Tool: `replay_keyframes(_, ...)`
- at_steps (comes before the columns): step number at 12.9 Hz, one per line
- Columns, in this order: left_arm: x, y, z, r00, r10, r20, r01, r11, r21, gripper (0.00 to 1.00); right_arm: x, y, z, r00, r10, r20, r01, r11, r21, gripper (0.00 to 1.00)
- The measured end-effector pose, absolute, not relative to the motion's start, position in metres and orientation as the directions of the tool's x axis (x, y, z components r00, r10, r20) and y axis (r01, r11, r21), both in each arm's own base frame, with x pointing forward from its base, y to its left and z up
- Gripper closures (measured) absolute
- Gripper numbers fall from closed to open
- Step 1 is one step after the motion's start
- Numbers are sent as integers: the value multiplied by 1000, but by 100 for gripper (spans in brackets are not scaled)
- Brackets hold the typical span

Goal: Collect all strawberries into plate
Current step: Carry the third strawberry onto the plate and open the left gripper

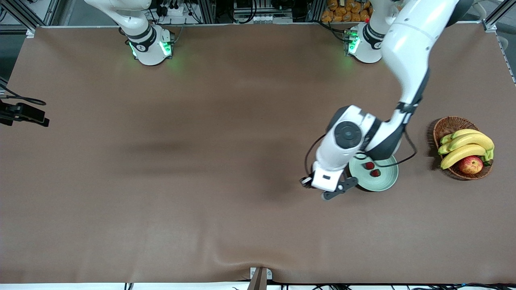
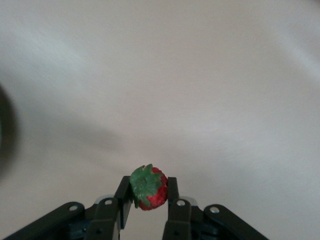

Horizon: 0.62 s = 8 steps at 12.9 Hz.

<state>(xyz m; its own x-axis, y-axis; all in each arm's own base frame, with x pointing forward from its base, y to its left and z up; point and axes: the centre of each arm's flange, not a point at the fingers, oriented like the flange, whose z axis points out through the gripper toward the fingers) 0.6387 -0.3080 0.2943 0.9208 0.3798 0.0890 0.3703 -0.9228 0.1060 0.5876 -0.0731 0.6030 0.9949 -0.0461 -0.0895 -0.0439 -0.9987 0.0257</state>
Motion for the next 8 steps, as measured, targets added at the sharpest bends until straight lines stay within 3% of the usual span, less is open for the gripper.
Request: replay_keyframes(8,599,-138,243,994,87,-71,82,-994,-66,65,582,-60,602,991,-25,-129,-33,-997,-66,0)
